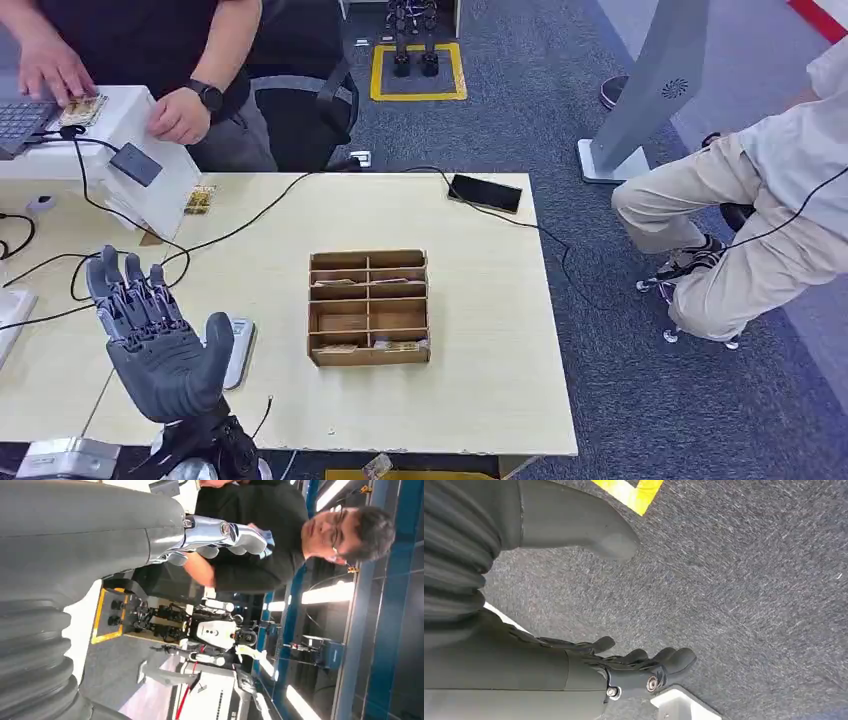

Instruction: Pass the card to the sensor for recognition and then transmit it.

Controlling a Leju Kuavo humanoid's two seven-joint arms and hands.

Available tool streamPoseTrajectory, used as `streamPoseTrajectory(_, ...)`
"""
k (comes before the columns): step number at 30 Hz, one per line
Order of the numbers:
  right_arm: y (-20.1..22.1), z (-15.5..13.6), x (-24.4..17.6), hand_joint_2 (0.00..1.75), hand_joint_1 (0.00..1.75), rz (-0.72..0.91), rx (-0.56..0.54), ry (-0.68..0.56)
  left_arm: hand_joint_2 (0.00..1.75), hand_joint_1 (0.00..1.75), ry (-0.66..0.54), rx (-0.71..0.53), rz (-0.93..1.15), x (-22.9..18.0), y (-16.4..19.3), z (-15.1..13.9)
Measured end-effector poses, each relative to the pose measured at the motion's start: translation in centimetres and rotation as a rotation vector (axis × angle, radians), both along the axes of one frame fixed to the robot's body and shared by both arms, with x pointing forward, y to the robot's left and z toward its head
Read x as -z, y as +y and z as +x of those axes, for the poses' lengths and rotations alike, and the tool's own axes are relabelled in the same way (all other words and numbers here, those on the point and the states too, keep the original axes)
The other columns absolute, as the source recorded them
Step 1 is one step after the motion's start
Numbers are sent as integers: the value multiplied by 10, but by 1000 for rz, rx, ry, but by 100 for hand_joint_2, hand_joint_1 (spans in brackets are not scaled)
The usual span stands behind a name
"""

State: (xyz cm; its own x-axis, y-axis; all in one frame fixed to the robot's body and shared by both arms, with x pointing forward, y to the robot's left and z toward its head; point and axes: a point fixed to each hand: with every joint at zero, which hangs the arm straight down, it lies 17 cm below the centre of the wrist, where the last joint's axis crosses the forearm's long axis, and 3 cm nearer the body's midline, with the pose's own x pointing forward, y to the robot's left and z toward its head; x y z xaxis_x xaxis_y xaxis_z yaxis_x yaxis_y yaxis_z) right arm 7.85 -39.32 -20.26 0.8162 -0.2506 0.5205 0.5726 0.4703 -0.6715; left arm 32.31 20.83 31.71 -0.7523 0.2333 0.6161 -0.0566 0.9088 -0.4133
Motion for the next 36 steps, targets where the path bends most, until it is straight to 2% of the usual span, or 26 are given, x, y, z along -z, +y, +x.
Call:
streamPoseTrajectory(15, 0, -2, 1, 175, 0, 10, 10, 12, 175, 0, 19, -36, 24, 4, 1, 1)
streamPoseTrajectory(22, -5, -4, 0, 175, 0, 6, 19, 26, 175, 0, 123, -252, 56, 23, 23, 6)
streamPoseTrajectory(27, -7, -3, -1, 175, 0, -1, 10, 31, 175, 0, 89, -436, 302, 17, 20, -1)
streamPoseTrajectory(36, -9, -2, -2, 175, 0, -7, 4, 34, 175, 0, 116, -495, 384, 28, 26, 2)
